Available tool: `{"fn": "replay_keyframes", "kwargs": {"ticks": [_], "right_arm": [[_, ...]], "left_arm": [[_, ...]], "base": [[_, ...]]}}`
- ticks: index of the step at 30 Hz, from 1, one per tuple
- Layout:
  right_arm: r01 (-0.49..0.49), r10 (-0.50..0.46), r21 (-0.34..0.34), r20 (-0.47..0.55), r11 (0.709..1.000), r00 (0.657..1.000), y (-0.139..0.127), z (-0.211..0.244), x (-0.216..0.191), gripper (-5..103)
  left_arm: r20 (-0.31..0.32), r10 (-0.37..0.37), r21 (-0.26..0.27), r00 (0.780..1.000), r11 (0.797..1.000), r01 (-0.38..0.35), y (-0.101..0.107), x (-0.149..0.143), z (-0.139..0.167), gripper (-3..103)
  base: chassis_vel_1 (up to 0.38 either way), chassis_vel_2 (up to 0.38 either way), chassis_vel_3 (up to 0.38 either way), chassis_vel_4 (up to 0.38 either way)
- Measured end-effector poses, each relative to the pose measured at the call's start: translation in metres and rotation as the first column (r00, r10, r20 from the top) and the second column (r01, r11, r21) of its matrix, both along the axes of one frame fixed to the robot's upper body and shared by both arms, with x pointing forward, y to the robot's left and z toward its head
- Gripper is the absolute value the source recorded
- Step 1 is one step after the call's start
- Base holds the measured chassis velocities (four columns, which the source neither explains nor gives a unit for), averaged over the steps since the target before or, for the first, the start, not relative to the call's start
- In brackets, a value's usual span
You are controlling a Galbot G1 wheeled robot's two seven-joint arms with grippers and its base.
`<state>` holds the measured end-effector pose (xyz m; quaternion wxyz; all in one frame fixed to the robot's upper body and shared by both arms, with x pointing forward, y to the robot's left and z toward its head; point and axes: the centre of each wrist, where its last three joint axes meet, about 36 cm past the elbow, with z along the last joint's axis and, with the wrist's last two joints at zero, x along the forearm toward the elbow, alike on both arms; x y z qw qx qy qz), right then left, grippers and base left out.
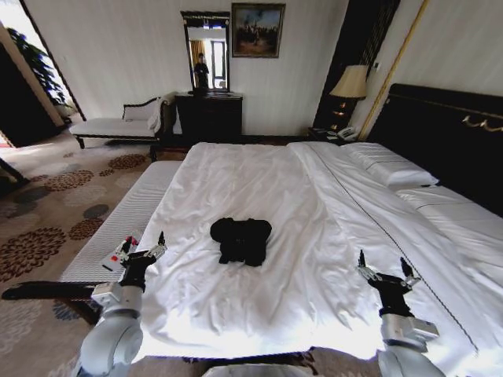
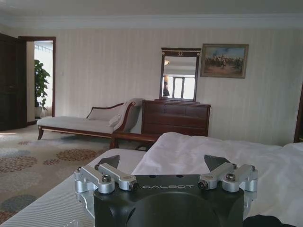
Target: Fold the clothes on the bed.
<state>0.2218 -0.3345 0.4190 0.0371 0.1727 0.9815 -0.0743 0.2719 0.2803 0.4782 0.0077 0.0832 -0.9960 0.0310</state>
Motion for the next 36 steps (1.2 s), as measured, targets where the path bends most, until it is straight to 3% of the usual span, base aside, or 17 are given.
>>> {"fn": "replay_keyframes", "kwargs": {"ticks": [10,20,36], "right_arm": [[-0.003,0.003,0.007,0.036,1.0,0.999,0.004,-0.006,-0.002,100],[-0.01,0.01,0.007,-0.008,1.0,1.0,0.008,-0.015,-0.005,100],[-0.003,0.003,-0.014,0.009,1.0,1.0,0.004,-0.016,-0.004,100]], "left_arm": [[-0.001,-0.002,-0.001,1.0,1.0,0.002,0.0,0.001,-0.001,100],[-0.01,-0.004,0.003,1.0,1.0,0.004,-0.001,-0.001,-0.002,100],[-0.014,-0.005,0.0,1.0,1.0,0.005,-0.001,-0.001,-0.004,100]], "base": [[0.037,0.039,-0.033,-0.052],[0.016,0.019,-0.013,-0.009],[-0.107,-0.016,0.106,0.017]]}}
